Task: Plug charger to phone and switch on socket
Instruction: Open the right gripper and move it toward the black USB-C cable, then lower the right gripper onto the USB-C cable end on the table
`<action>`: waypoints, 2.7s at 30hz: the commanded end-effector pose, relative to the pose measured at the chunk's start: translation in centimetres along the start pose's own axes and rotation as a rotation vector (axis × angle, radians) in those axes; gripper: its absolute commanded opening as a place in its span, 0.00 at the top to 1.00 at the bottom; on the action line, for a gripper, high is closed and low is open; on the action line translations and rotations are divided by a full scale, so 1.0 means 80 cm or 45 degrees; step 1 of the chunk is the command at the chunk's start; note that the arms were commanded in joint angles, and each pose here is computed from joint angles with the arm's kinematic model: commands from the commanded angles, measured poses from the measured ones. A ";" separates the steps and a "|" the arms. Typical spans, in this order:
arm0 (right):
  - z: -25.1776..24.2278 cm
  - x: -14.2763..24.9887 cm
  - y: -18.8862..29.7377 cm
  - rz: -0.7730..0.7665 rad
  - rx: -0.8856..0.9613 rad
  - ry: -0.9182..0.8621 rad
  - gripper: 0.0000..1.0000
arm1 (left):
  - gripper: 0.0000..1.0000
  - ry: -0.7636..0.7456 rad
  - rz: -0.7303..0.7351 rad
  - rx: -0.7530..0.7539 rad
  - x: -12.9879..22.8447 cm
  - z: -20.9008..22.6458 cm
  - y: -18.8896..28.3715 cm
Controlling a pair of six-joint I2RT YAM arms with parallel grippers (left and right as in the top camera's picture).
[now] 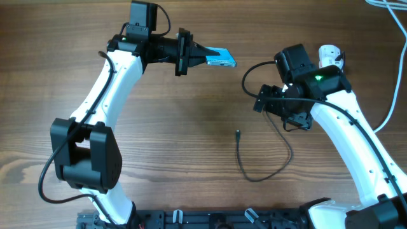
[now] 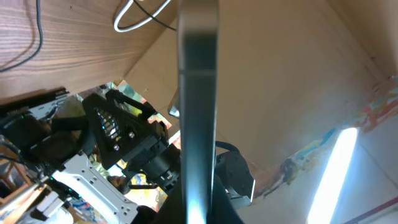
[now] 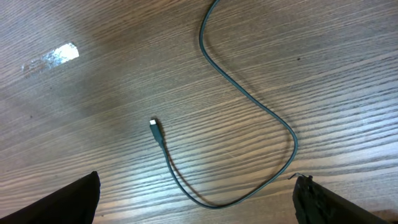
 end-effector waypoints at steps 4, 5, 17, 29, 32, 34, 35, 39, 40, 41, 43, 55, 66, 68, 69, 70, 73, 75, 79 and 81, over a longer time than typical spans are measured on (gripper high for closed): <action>0.004 0.004 -0.010 0.044 -0.007 0.022 0.00 | 0.96 -0.175 -0.009 0.043 0.014 -0.010 0.020; 0.005 0.004 -0.010 0.047 -0.014 0.022 0.00 | 0.96 -0.173 -0.014 0.051 0.013 -0.011 0.023; 0.015 0.006 -0.010 0.060 -0.081 0.025 0.00 | 0.96 -0.599 -0.174 0.091 -0.015 -0.018 0.059; 0.050 0.015 -0.010 0.041 -0.120 0.180 0.00 | 0.96 -0.769 -0.623 -0.134 -0.083 0.006 0.078; 0.069 0.016 -0.011 0.004 -0.136 0.239 0.00 | 0.96 -0.848 -0.683 -0.217 -0.093 0.015 0.084; 0.071 0.017 -0.012 0.009 -0.134 0.246 0.00 | 0.96 -0.853 -0.778 -0.288 -0.107 0.022 0.096; 0.071 0.017 -0.014 0.017 -0.130 0.246 0.00 | 0.96 -0.823 -0.844 -0.333 -0.116 0.027 0.104; 0.072 0.017 -0.023 0.045 -0.122 0.233 0.00 | 0.96 -0.737 -0.986 -0.458 -0.133 0.047 0.123; 0.073 0.015 -0.025 0.043 -0.128 0.235 0.00 | 0.96 -0.764 -0.976 -0.473 -0.133 0.048 0.122; 0.074 0.014 -0.027 0.044 -0.128 0.235 0.00 | 0.96 -0.785 -0.970 -0.487 -0.133 0.049 0.122; 0.074 0.014 -0.029 0.052 -0.124 0.235 0.00 | 0.96 -0.778 -0.968 -0.491 -0.132 0.050 0.122; 0.099 0.027 -0.095 0.194 -0.026 0.301 0.11 | 0.96 -0.816 -0.955 -0.552 -0.133 0.058 0.119; 0.073 0.049 -0.142 0.389 0.174 0.248 0.36 | 0.96 -0.808 -0.976 -0.569 -0.135 0.060 0.122; 0.071 0.052 -0.133 0.391 0.175 0.246 0.32 | 0.96 -0.808 -0.976 -0.568 -0.135 0.060 0.122; 0.070 0.057 -0.125 0.402 0.183 0.253 0.31 | 0.96 -0.808 -0.976 -0.569 -0.135 0.060 0.122; 0.069 0.062 -0.120 0.407 0.192 0.263 0.31 | 0.96 -0.808 -0.976 -0.569 -0.135 0.060 0.122; 0.070 0.096 -0.103 0.355 0.218 0.365 0.26 | 0.96 -0.807 -0.976 -0.569 -0.135 0.060 0.122; 0.065 0.115 -0.101 0.330 0.208 0.363 0.23 | 0.96 -0.807 -0.976 -0.569 -0.135 0.060 0.122; 0.059 0.107 -0.094 0.214 0.119 0.364 0.22 | 0.96 -0.808 -0.976 -0.568 -0.135 0.060 0.122; 0.069 0.096 -0.095 0.153 0.077 0.378 0.22 | 0.96 -0.811 -0.977 -0.567 -0.136 0.059 0.122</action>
Point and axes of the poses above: each gripper's point midway between its finger pads, its own y axis back along the fingers, its own z axis along the line the jaws close on, x = y × z, the point moved 2 cm from there along y, back along the fingers, and after that the axes turned 15 degrees about y, right-handed, at the moved point
